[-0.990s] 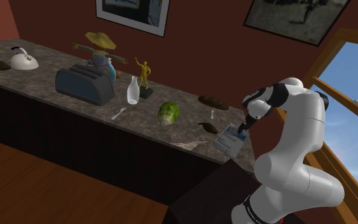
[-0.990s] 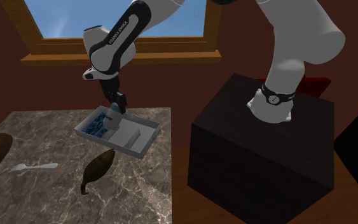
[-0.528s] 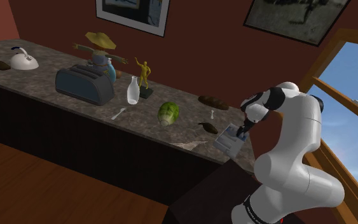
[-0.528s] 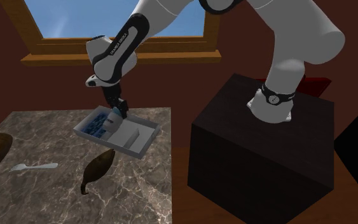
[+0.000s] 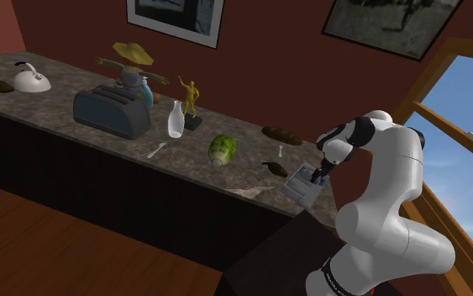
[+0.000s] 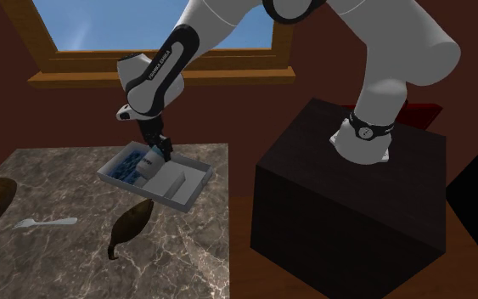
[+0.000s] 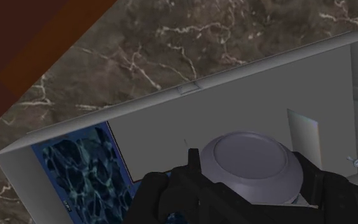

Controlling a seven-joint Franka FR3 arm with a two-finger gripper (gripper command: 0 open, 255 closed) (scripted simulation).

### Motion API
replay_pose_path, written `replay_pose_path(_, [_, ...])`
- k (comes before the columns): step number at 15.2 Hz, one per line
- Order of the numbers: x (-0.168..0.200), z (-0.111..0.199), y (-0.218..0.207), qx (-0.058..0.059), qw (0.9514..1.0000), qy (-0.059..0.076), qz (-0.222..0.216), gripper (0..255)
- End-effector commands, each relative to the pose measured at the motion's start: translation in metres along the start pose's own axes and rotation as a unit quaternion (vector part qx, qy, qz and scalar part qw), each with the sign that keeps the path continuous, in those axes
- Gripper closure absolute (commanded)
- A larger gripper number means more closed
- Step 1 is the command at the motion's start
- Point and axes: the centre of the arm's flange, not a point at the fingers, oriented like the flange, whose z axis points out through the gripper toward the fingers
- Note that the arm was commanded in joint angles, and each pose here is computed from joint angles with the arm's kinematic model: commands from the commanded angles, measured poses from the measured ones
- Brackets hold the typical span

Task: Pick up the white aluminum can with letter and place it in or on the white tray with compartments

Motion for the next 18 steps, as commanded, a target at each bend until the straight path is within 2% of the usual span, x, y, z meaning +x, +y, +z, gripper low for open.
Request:
replay_pose_path(1, [0.001, 0.001, 0.000, 0.000, 1.0000, 0.000, 0.000, 255])
replay_pose_path(2, [0.001, 0.001, -0.001, 0.000, 1.0000, 0.000, 0.000, 0])
replay_pose_path(7, [0.001, 0.001, 0.000, 0.000, 1.0000, 0.000, 0.000, 0])
replay_pose_path(11, [0.001, -0.049, 0.000, 0.000, 1.0000, 0.000, 0.000, 0])
replay_pose_path(18, [0.001, -0.049, 0.000, 0.000, 1.0000, 0.000, 0.000, 0])
